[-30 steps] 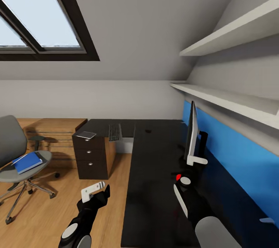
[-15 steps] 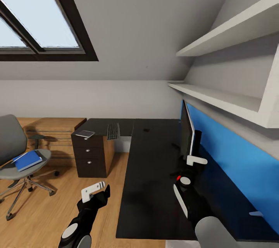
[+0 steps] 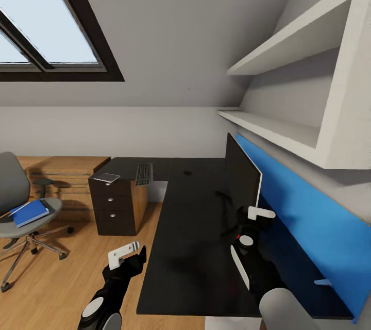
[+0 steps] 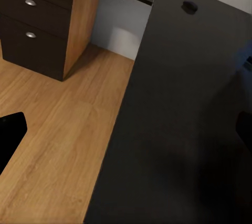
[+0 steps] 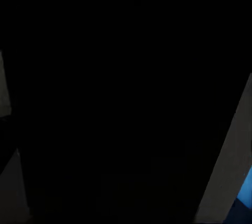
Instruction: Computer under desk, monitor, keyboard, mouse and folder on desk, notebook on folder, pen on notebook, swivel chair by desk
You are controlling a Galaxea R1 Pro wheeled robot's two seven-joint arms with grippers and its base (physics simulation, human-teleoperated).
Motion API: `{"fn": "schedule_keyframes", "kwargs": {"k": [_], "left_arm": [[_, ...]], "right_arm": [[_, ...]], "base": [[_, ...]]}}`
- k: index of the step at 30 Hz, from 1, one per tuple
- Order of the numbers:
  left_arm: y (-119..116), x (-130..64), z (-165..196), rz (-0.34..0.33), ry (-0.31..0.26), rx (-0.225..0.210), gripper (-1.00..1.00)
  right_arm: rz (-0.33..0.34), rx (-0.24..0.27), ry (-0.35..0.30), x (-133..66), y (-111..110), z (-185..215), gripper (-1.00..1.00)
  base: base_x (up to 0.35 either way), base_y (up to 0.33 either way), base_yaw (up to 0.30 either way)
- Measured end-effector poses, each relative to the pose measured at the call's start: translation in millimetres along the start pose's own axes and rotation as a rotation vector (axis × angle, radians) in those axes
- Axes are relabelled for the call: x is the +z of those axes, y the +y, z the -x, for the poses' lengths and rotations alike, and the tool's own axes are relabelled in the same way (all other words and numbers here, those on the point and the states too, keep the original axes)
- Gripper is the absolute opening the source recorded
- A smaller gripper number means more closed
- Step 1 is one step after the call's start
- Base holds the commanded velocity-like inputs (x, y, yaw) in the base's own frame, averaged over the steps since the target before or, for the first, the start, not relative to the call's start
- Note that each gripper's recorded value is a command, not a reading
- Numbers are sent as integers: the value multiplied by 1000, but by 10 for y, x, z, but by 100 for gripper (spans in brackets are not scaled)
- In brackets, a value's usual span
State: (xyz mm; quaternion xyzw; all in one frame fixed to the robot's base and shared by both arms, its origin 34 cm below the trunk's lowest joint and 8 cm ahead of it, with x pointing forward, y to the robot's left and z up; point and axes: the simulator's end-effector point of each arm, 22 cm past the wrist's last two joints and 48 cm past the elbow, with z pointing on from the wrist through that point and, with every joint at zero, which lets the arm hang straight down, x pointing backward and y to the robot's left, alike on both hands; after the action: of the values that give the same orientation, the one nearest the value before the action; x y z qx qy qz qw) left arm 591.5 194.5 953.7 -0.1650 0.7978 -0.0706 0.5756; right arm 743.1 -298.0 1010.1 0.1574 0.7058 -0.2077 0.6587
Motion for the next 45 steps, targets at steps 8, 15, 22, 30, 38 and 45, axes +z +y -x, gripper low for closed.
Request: {"fn": "schedule_keyframes", "kwargs": {"k": [8,15,22,30,38,45], "left_arm": [[2,1,1,0,0,0,100],[2,1,1,1,0,0,100],[15,4,7,3,-1,-2,100],[15,6,5,3,-1,-1,100],[15,4,6,3,-1,-2,100],[8,2,4,2,-1,-1,100]], "right_arm": [[8,4,-3,1,16,6,100],[23,5,-4,0,50,8,100],[28,3,-6,-4,65,11,100],[28,3,-7,-2,68,10,100],[29,2,-6,-5,69,6,100],[31,1,-6,-5,70,4,100]], "base": [[0,-15,0],[0,-1,0],[-49,-48,0],[-73,-52,0],[-56,-47,0],[-3,-3,0]]}}
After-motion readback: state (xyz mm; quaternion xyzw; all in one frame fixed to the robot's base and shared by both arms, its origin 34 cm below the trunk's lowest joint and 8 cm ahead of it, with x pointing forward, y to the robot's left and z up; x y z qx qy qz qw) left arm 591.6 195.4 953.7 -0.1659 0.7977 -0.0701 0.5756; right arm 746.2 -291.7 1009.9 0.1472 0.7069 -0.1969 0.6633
